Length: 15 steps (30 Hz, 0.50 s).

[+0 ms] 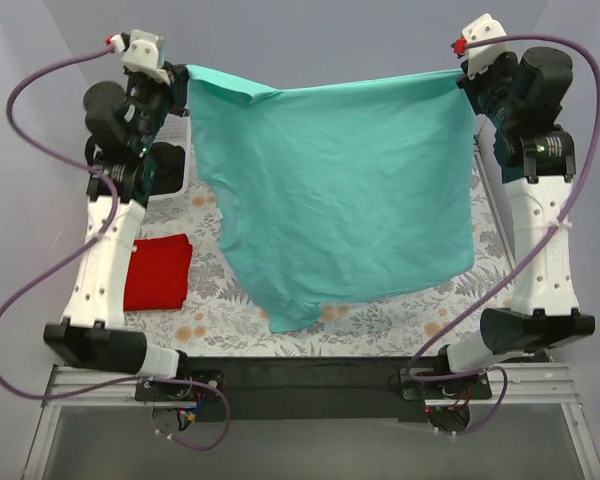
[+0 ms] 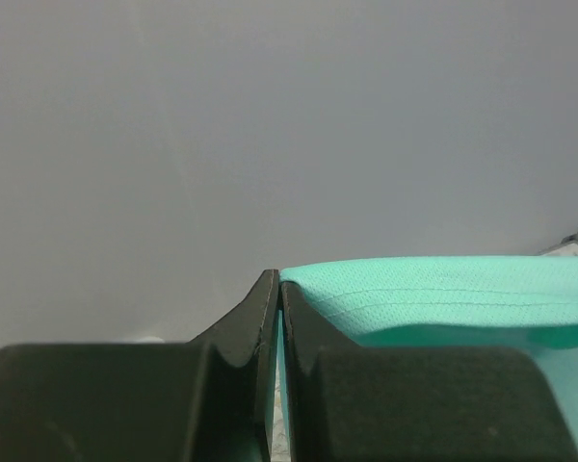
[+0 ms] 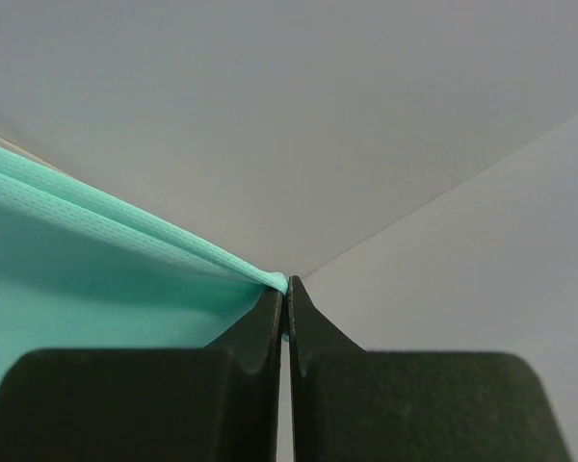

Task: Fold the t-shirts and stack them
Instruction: Flatten the tshirt out

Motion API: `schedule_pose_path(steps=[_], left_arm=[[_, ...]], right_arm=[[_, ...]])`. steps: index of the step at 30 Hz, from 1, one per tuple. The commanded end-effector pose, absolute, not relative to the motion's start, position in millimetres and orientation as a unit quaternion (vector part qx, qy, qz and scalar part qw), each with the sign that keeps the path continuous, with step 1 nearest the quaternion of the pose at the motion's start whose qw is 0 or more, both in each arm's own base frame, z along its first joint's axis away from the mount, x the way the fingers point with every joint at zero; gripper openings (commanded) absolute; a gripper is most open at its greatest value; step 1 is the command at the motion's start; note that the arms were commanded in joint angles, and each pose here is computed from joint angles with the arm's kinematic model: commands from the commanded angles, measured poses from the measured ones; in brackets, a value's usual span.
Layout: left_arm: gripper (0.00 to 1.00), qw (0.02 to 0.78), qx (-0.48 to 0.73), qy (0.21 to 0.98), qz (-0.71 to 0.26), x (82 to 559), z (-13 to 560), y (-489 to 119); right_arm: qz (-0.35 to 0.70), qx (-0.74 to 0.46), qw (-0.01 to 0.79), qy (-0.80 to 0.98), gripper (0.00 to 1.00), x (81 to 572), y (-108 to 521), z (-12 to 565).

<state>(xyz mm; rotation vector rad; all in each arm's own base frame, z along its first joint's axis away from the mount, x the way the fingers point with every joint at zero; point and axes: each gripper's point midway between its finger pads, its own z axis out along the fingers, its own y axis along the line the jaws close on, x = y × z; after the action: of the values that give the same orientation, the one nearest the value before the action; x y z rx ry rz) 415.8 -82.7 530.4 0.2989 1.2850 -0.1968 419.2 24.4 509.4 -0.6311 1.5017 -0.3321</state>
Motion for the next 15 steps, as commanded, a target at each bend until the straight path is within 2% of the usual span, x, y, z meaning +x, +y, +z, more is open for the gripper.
schedule_pose_path(steps=[1,2,4,5,6,8,9,12,14,15], left_arm=[[0.00,0.814,0.129,0.562,-0.075,453.6,556.6,-78.1],[0.00,0.827,0.128,0.543,-0.074,455.6,576.4,-77.3],[0.00,0.835,0.120,0.532,-0.073,482.5,580.1,-75.5],[0.00,0.860,0.111,0.493,-0.066,473.0,617.5,-70.1],[0.00,0.859,0.110,0.496,-0.066,491.8,612.8,-69.7],[0.00,0.871,0.097,0.478,-0.061,494.1,634.0,-57.2],[0.00,0.886,0.094,0.450,-0.056,482.0,659.5,-51.6],[0.00,0.889,0.103,0.443,-0.052,486.6,659.4,-37.4],[0.00,0.898,0.109,0.424,-0.040,464.6,669.7,-18.8],[0.00,0.892,0.127,0.430,-0.053,460.0,660.5,-23.2]], right_arm=[[-0.172,-0.234,0.732,0.616,0.01,434.7,16.6,562.5],[-0.180,-0.223,0.730,0.621,0.01,450.4,12.6,559.1],[-0.191,-0.208,0.742,0.608,0.01,456.7,8.4,574.5],[-0.204,-0.195,0.755,0.592,0.01,459.5,4.5,590.2],[-0.210,-0.188,0.762,0.583,0.01,459.4,2.5,598.6],[-0.218,-0.171,0.779,0.563,0.01,453.4,-1.2,616.9],[-0.220,-0.165,0.791,0.547,0.01,449.2,-1.4,628.3],[-0.221,-0.168,0.802,0.530,0.01,439.9,1.1,639.3],[-0.221,-0.188,0.806,0.516,0.01,427.5,6.1,644.0],[-0.216,-0.208,0.784,0.543,0.01,443.1,9.3,609.9]])
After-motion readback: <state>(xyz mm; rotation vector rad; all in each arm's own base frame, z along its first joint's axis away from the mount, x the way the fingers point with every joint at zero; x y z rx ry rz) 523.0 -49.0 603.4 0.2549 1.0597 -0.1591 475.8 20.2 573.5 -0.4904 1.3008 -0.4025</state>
